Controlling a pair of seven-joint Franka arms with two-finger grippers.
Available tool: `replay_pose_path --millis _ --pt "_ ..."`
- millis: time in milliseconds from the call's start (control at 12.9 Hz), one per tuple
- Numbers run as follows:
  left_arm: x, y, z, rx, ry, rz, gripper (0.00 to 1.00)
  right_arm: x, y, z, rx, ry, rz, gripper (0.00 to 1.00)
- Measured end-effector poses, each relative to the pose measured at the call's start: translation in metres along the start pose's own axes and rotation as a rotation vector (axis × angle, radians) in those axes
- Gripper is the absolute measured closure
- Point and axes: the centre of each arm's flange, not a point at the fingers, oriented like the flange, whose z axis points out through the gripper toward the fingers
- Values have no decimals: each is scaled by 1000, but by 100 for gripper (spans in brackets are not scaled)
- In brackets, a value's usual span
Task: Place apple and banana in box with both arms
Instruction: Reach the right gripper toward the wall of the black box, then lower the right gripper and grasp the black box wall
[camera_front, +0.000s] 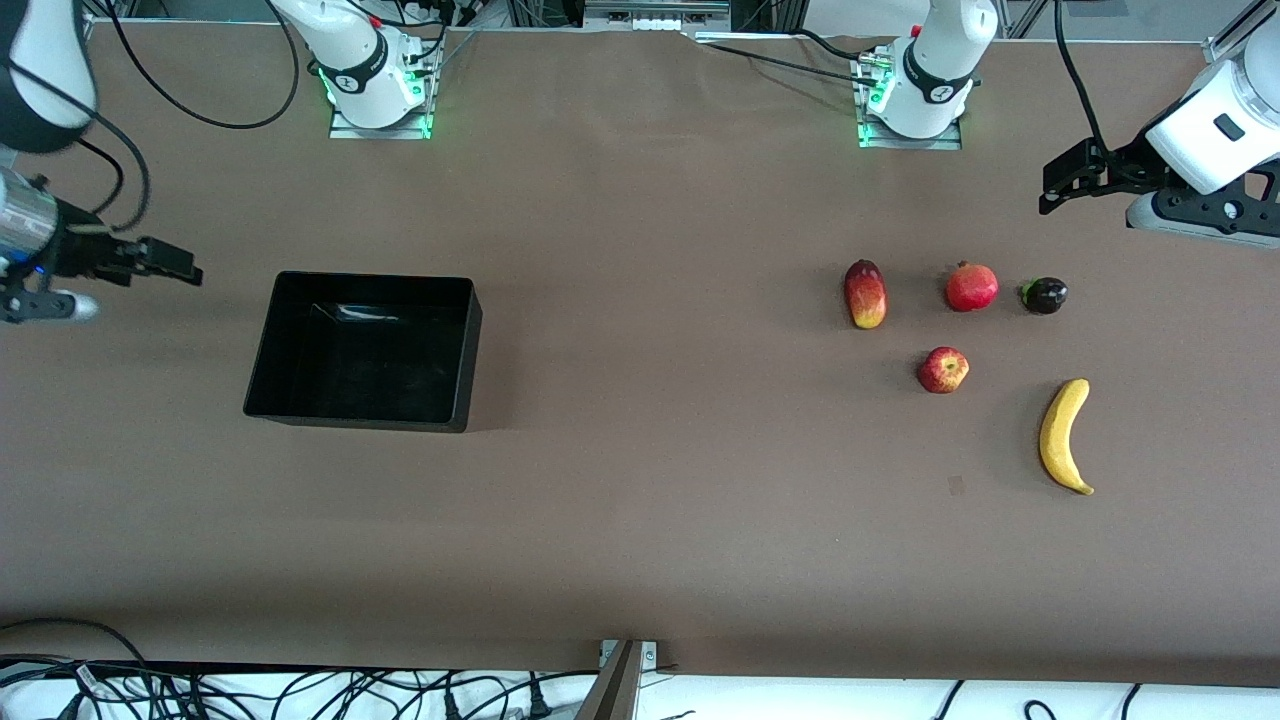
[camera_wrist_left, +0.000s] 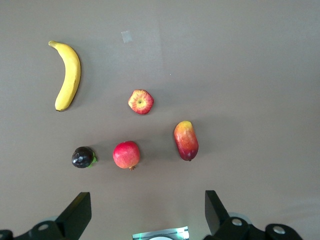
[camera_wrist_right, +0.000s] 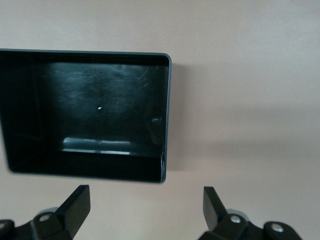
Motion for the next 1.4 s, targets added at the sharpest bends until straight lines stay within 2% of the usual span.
replay_pose_path --millis 310,543,776,1086,1318,1396 --pt "0 0 0 0 0 0 0 -5 6 120 -22 61 14 0" --pt "0 0 0 0 0 0 0 -10 8 180 -32 34 20 0" --pt "0 0 0 0 0 0 0 -8 16 213 -41 4 30 4" --pt "0 0 0 0 0 0 0 -10 21 229 -43 -27 42 52" --pt "0 0 0 0 0 0 0 -7 16 225 -41 -28 33 89" --pt "0 0 0 0 0 0 0 -4 12 220 -37 -46 27 96"
